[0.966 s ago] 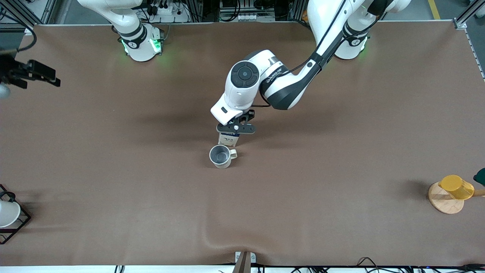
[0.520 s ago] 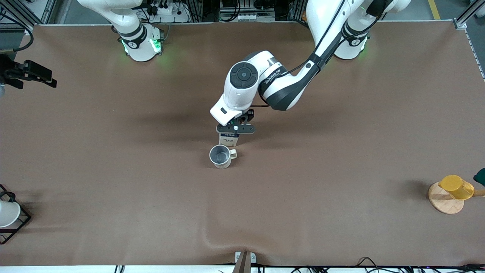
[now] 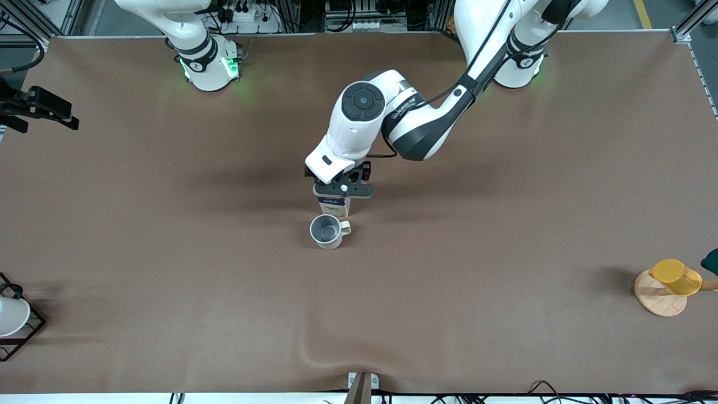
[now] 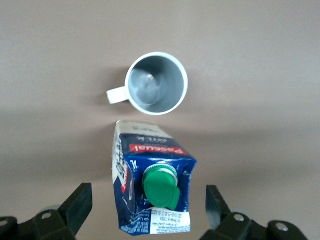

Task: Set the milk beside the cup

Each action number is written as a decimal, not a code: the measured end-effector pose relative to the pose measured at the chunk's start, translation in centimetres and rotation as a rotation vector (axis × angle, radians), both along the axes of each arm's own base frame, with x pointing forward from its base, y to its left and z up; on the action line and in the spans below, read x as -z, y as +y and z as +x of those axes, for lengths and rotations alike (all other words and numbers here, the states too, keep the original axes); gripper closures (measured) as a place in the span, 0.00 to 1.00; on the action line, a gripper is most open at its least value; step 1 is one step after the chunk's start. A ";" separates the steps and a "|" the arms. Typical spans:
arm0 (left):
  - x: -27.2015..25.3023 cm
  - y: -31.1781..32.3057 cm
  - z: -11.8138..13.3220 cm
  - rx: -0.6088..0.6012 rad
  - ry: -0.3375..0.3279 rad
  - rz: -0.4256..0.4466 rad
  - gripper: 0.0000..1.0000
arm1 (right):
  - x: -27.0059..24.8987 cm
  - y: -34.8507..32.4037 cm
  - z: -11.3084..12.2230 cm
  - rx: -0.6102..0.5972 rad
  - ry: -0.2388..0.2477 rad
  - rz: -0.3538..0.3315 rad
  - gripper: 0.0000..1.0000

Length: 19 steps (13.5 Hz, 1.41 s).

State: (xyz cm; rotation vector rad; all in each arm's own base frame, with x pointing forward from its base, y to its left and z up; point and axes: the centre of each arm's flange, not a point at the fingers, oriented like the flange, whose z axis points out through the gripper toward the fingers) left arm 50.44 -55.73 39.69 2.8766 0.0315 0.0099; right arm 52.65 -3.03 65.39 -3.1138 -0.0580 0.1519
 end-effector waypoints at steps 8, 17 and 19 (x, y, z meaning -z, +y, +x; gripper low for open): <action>-19.7 20.1 6.7 -0.274 -0.072 0.092 0.00 | 0.1 -0.6 0.6 0.010 -0.026 -0.016 0.00; -25.4 46.0 10.1 -0.408 -0.047 0.203 0.00 | 0.1 -0.5 0.6 0.008 -0.029 -0.016 0.00; -25.4 48.8 9.6 -0.345 -0.039 0.228 0.00 | 0.0 -0.5 0.6 0.007 -0.029 -0.016 0.00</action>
